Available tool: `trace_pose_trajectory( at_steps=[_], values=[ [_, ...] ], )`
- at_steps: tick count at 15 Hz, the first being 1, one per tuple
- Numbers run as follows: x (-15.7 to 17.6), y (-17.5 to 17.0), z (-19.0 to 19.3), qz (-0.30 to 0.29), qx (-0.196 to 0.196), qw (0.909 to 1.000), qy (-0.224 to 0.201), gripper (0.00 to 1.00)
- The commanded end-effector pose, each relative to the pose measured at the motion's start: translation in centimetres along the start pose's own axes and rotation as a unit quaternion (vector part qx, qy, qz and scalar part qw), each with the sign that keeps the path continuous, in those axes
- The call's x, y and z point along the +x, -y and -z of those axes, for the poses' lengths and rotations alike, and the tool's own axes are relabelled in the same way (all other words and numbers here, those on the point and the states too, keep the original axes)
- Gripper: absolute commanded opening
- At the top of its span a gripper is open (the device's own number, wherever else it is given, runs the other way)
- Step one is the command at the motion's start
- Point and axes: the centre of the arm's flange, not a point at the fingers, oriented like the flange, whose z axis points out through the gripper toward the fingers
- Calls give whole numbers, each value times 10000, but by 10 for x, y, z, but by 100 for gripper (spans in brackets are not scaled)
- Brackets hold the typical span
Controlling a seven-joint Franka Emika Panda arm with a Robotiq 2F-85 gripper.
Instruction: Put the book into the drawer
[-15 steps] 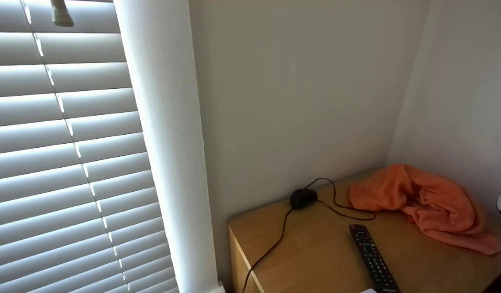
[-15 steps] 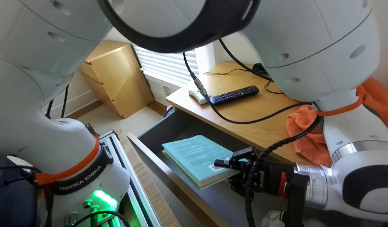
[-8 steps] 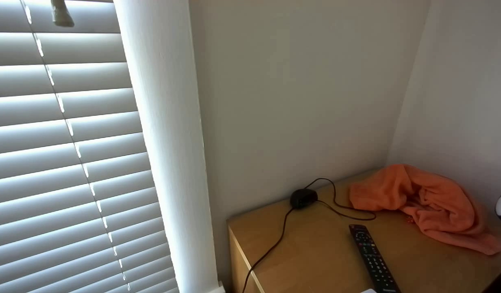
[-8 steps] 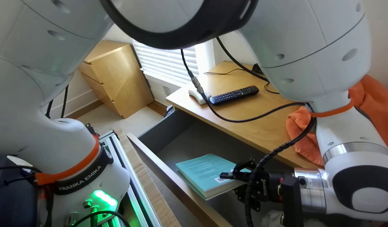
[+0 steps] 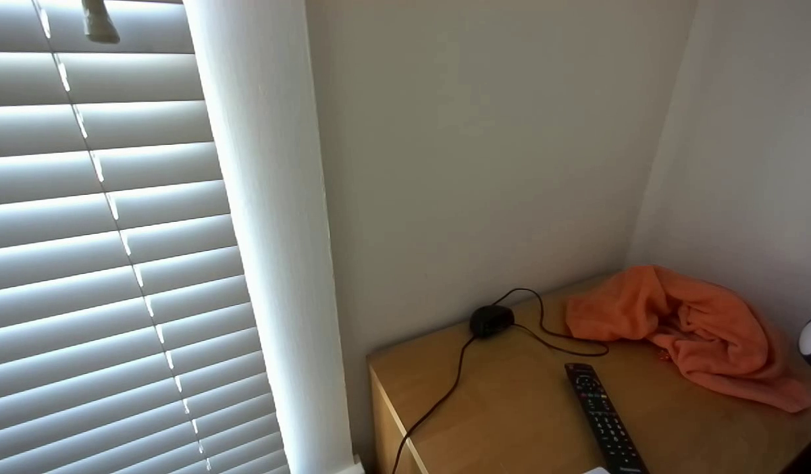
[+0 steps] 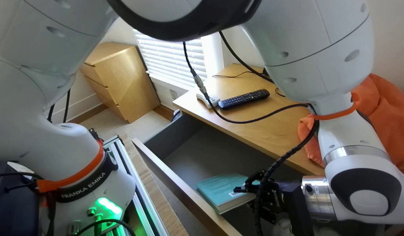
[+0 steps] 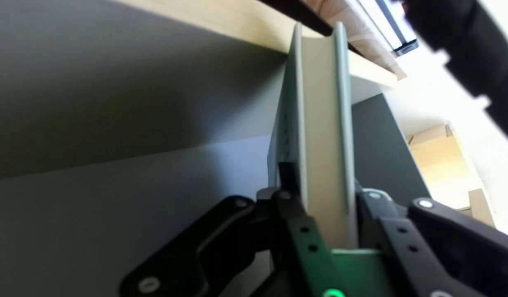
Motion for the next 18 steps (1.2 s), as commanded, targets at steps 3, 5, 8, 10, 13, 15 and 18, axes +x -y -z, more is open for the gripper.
trace_pose_trajectory(
  at_steps=[3, 5, 8, 10, 13, 15, 18],
  values=[
    [-6, 10, -7, -189, -288, 9986, -393, 32],
    [-6, 10, -6, -206, -361, 9981, -449, 58],
    [-10, 14, -5, -234, -430, 9976, -483, 82],
    [-12, 16, -4, -287, -477, 9970, -533, 96],
    [-13, 17, -4, -381, -531, 9959, -618, 100],
    [-13, 17, -5, -464, -547, 9945, -759, 100],
    [-13, 19, -6, -552, -558, 9927, -914, 100]
  ],
)
